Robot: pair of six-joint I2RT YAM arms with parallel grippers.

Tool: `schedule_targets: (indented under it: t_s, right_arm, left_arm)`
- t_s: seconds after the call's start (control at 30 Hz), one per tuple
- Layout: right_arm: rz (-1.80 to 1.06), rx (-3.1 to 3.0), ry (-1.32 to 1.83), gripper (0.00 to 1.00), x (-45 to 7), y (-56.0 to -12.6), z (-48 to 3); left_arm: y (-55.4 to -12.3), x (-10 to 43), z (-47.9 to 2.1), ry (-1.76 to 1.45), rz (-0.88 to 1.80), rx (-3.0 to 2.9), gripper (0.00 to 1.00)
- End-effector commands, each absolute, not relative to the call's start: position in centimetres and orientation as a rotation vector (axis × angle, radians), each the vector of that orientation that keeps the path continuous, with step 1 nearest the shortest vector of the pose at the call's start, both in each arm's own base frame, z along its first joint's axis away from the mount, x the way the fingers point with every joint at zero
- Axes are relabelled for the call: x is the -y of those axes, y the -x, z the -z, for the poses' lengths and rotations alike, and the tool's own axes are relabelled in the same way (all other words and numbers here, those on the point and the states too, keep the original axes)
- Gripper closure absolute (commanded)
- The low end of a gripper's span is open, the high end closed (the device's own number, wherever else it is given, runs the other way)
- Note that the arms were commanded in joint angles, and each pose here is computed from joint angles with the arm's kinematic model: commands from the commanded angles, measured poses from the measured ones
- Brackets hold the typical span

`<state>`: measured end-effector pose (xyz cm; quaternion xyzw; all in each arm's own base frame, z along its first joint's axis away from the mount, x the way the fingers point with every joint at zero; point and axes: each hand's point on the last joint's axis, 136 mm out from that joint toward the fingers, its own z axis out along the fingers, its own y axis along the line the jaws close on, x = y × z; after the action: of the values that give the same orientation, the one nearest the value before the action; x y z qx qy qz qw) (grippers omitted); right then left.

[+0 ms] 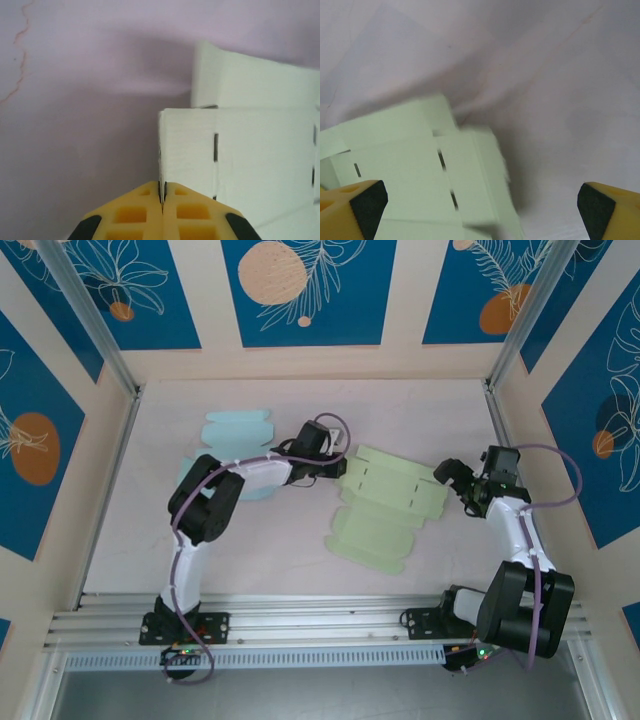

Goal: Fold the paper box

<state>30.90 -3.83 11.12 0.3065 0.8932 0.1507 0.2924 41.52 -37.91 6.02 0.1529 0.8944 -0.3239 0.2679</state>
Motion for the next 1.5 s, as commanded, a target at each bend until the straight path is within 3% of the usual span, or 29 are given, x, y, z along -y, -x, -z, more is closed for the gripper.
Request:
schedule_targets:
  t_s: [0.0, 0.43, 0.63, 0.9, 1.17, 1.47]
  right_arm:
    - [-0.501, -2.371, -0.662, 0.0, 1.5, -32.1, -13.1]
    - [-0.61, -2.332, -0.193, 0.0, -5.2, -34.3, -15.3]
    - [-0.797, -2.237, -0.006, 0.0, -8.5, -35.9, -15.7]
    - [-0.735, -2.274, -0.06, 0.02, -6.3, -38.3, -13.1]
    - [-0.903, -2.247, 0.006, 0.06, -8.0, -38.5, -13.3]
    - [-1.012, -2.254, 0.039, 0.27, -9.8, -39.1, -13.1]
  left_arm:
    - [-43.3, 35.5, -10.0, -0.475, 0.909, -2.24, 1.0]
    - [-41.9, 28.2, -16.8, -0.574, 0.946, -1.89, 1.0]
    - [-41.1, 28.0, -18.1, -0.632, 1.002, -1.817, 1.0]
    - [-40.5, 26.8, -19.7, -0.63, 1.018, -1.762, 1.0]
    - [-40.8, 26.4, -19.8, -0.582, 1.062, -1.746, 1.0]
    - [-41.5, 26.3, -20.0, -0.532, 1.1, -1.75, 1.0]
